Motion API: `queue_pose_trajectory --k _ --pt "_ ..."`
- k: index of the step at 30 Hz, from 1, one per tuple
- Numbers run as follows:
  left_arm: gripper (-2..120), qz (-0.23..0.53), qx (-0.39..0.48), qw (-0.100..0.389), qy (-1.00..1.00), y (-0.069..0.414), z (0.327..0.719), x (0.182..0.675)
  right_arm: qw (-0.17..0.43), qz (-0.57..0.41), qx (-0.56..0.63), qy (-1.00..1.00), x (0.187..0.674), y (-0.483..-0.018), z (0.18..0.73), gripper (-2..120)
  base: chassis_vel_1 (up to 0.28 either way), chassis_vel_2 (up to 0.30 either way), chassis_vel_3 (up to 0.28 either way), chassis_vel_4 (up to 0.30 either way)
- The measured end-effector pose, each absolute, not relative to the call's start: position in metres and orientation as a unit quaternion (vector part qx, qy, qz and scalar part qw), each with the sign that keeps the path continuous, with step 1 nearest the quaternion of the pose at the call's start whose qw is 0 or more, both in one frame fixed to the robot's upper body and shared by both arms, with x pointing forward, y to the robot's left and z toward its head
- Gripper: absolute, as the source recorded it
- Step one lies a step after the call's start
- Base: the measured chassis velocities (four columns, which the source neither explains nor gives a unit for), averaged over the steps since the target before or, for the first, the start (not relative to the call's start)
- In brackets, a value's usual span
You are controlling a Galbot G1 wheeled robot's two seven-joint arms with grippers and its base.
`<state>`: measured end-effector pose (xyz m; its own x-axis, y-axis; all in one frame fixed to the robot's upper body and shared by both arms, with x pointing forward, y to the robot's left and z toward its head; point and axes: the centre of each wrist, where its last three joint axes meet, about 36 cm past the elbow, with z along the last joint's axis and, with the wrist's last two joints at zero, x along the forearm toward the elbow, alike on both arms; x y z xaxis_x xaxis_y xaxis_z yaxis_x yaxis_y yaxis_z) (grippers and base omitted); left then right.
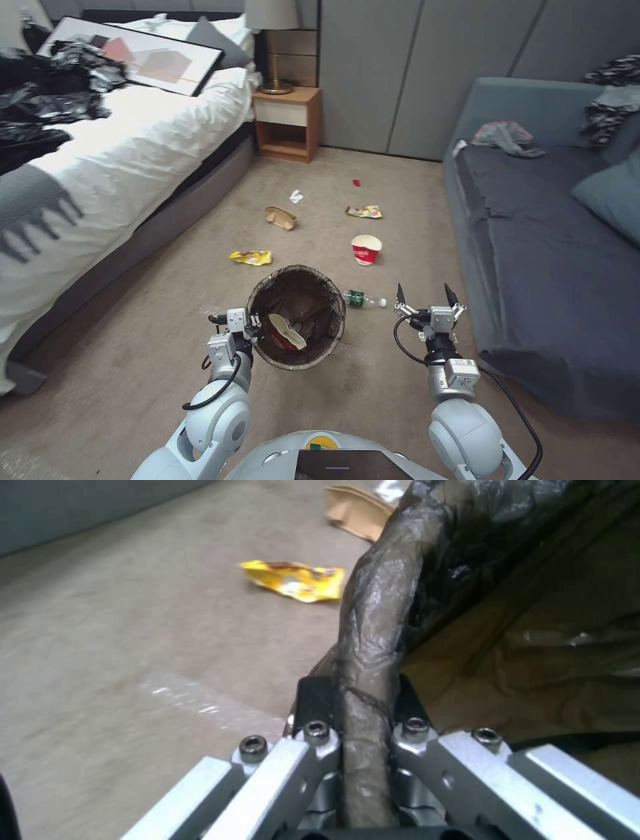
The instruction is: Pick up the trash bin, then pick up the garbage from the floor and place it into the trash bin.
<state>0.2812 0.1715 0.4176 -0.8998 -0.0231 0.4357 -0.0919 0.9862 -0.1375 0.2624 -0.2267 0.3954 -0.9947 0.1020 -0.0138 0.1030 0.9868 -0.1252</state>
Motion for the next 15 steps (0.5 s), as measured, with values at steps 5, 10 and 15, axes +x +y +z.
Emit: queue_pose_trajectory --k 5,10,15 --pt "3 0.073 0.029 0.213 -0.974 0.1714 0.4175 0.2814 0.005 -0.063 0.058 0.996 0.2622 -0.2255 0.3961 100 0.087 0.093 0.094 0.091" --pt "3 0.071 0.026 0.212 -0.974 0.1719 0.4171 0.2813 0.001 -0.065 0.063 0.996 0.2616 -0.2249 0.3969 100 0.063 0.062 0.048 0.031" --pt "3 0.069 0.022 0.211 -0.975 0.1720 0.4170 0.2814 -0.013 -0.074 0.080 0.994 0.2619 -0.2261 0.3980 100 0.000 0.000 0.000 0.000"
